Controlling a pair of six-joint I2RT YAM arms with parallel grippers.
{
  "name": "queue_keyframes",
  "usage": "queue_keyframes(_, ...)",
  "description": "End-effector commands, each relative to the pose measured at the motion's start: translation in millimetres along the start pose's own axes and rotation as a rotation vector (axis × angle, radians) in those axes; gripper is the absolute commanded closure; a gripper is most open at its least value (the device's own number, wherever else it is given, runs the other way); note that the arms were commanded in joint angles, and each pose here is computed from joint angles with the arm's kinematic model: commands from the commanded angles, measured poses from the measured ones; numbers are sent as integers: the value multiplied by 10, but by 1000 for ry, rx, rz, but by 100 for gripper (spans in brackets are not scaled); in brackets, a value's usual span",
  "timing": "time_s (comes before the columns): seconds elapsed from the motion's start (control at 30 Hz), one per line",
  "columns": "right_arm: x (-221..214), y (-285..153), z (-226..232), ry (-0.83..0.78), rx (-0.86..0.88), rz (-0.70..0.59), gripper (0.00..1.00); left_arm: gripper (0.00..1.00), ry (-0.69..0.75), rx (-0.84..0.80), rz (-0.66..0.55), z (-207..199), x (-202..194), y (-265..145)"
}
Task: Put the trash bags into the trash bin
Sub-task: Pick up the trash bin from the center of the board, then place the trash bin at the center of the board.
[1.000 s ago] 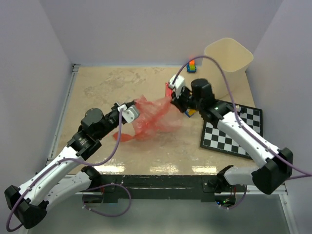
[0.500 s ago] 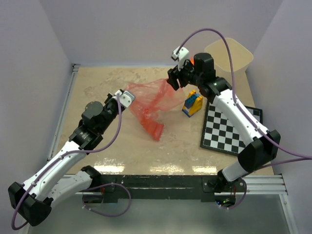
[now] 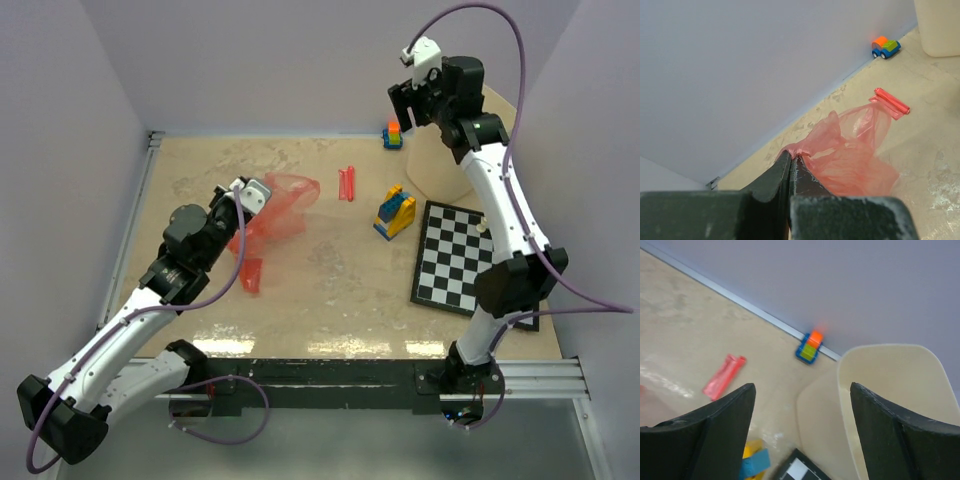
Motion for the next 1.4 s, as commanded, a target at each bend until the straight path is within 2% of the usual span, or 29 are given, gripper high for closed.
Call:
queue_keyframes(0.0, -465, 181, -373, -108, -226, 244, 19, 100, -31, -10, -58, 10, 126, -38)
queue_keyframes(0.2, -1011, 465, -549, -121, -273, 394, 20, 100, -35, -9, -65, 8, 102, -75)
queue_keyframes(0.3, -1146, 542, -595, -116, -239, 439, 30, 100, -33, -10, -62, 7, 98, -91)
queue_keyframes(0.37, -1165, 575, -573, -112, -194, 453, 48, 100, -33, -4, -62, 27, 98, -108)
queue_keyframes(0.43, -1046, 565, -561, -107, -146, 419, 79, 100, -34, 4, -62, 48, 101, -116)
queue_keyframes(0.5, -846, 487, -625, -110, -158, 368, 99, 100, -36, 12, -62, 73, 98, -119)
queue_keyframes(0.53, -676, 419, -664, -115, -173, 323, 100, 100, -41, 17, -63, 84, 106, -116)
queue_keyframes(0.57, -190, 244, -624, -158, -170, 190, 100, 100, -61, 55, -82, 172, 181, -116)
queue_keyframes(0.67, 388, 4, -274, -261, -29, -14, 100, 100, -113, 183, -149, 449, 426, -130)
queue_keyframes(0.73, 747, -202, 181, -336, 79, -138, 100, 100, -137, 298, -190, 705, 613, -137)
queue_keyframes(0.83, 977, -429, 873, -430, 259, -251, 100, 100, -145, 512, -283, 1125, 950, -213)
queue_keyframes(0.97, 980, -623, 1623, -489, 496, -298, 100, 100, -120, 694, -455, 1518, 1576, -387)
queue_keyframes(1.1, 859, -738, 2060, -529, 690, -305, 100, 100, -106, 711, -606, 1643, 2128, -450)
queue_keyframes(1.23, 626, -770, 2386, -593, 807, -289, 100, 100, -159, 669, -728, 1701, 2592, -445)
queue_keyframes(1.37, 441, -743, 2578, -665, 794, -288, 100, 100, -237, 479, -756, 1573, 2823, -284)
Point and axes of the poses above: each gripper's point midway between its finger pads, its own y axis out along the fingers, its own z axis along the line the jaws close on, x = y × z, the point moved 6 cm from there along -y, back along the fingers, and after that the axes turned 14 degrees about -y, right-handed, at the moved point
